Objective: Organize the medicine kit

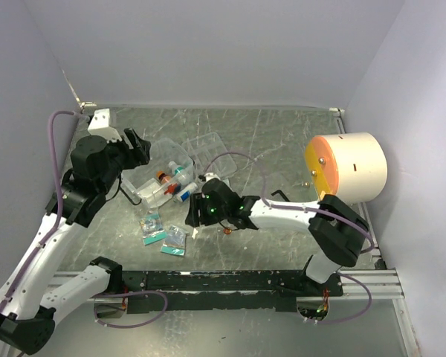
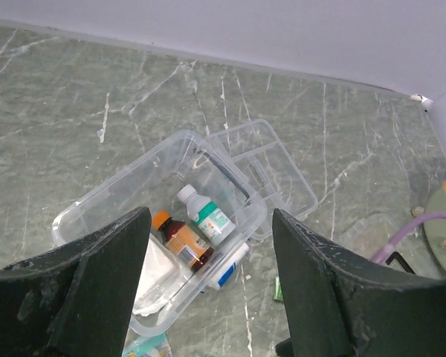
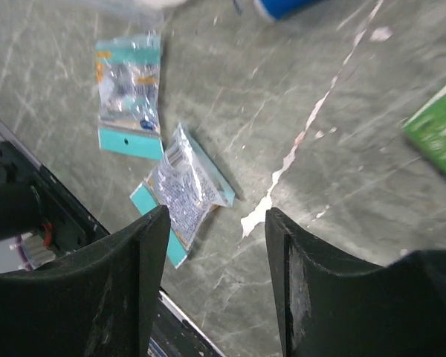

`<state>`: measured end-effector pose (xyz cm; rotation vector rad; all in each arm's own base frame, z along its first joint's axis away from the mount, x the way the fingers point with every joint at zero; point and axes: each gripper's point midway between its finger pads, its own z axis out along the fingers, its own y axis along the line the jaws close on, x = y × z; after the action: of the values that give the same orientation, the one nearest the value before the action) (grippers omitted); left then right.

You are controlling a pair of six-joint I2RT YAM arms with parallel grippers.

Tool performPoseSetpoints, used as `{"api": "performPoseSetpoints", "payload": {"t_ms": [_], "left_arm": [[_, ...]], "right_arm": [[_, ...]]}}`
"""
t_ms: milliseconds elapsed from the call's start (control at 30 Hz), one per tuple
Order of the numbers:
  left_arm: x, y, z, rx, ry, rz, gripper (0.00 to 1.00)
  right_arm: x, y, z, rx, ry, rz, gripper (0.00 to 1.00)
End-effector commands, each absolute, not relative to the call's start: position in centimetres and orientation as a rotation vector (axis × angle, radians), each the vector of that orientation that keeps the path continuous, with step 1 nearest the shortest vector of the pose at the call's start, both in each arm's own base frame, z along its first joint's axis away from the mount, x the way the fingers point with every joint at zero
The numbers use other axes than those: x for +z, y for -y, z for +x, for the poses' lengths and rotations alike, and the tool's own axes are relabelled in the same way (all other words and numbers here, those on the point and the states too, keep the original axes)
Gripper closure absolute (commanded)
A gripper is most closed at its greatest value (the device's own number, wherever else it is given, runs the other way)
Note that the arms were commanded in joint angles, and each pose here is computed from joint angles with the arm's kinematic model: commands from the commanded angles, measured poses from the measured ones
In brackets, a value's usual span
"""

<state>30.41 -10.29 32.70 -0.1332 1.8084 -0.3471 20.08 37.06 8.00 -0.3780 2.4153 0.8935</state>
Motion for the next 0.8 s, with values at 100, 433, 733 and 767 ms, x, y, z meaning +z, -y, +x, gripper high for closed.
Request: {"api": "performPoseSetpoints", "payload": {"t_ms": [100, 433, 733, 767], "left_arm": [[33.4, 11.3, 30.0, -0.411, -1.718, -0.068, 0.23], [32.2, 11.6, 30.3, -0.408, -1.74, -0.05, 0.24], [31.5, 11.9, 30.6, -0.406, -1.763, -0.041, 0.25], [31.5, 11.8, 30.5, -0.404, -1.763, -0.043, 0.25]], "right_arm": [[5.2, -39.2, 17.1, 0.918, -2.543, -0.495, 0.48], [3.0, -40.5, 16.2, 0.916, -2.636, -0.573, 0.58], [1.6, -40.5, 17.0, 0.84, -2.656, -0.55, 0.72], [1.7, -40.6, 17.3, 0.844, -2.643, -0.543, 0.74]]}}
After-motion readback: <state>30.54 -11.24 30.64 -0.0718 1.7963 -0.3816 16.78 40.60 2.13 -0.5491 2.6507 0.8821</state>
